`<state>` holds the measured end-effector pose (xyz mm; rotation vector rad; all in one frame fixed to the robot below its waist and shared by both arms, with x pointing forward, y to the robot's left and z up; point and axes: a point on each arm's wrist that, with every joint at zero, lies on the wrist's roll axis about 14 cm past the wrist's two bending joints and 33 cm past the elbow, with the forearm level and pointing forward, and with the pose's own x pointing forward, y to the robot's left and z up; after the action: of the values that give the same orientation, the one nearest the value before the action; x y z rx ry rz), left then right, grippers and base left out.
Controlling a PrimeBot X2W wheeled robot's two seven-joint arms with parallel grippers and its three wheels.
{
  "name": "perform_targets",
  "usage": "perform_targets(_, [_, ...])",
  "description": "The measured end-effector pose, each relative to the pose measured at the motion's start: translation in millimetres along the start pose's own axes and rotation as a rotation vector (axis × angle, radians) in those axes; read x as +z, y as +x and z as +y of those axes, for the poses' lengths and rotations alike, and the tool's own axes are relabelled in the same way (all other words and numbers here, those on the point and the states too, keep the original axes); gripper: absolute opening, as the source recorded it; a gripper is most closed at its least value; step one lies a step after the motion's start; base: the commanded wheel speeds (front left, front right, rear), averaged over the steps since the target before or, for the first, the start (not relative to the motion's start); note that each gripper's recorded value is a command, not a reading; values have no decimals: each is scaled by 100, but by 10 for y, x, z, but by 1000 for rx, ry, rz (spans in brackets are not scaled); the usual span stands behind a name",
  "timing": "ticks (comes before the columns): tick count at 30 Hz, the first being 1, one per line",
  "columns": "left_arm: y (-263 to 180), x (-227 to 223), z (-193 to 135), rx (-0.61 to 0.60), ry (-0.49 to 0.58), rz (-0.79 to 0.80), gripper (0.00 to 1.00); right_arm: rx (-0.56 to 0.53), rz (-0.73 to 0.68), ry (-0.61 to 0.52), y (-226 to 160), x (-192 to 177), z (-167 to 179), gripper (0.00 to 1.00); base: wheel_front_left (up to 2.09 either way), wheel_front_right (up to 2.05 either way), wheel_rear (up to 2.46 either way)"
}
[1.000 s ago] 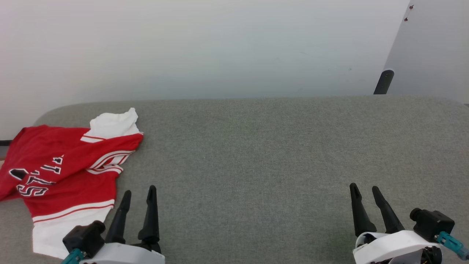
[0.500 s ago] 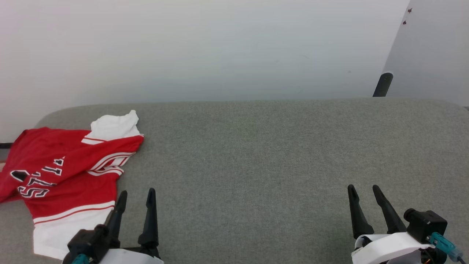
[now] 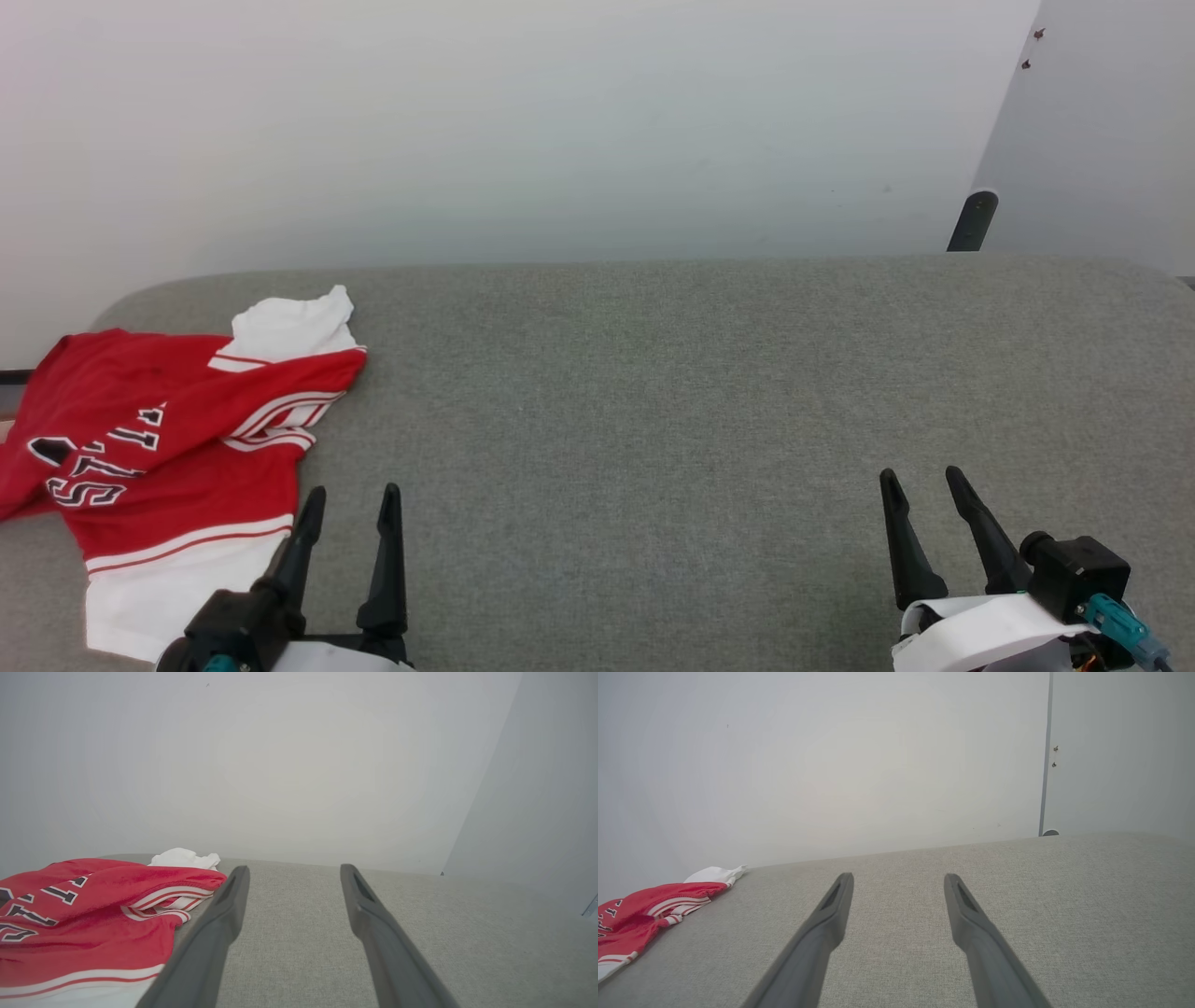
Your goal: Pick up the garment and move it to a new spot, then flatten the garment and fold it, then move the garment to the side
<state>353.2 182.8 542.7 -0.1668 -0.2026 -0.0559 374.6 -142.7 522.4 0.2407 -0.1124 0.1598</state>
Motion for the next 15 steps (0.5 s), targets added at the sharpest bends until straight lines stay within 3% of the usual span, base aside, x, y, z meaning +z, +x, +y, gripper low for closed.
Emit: perform_targets(15, [-41,-29,47,13,4,12,100,13,8,2,14,-25,43,100,0,0,0])
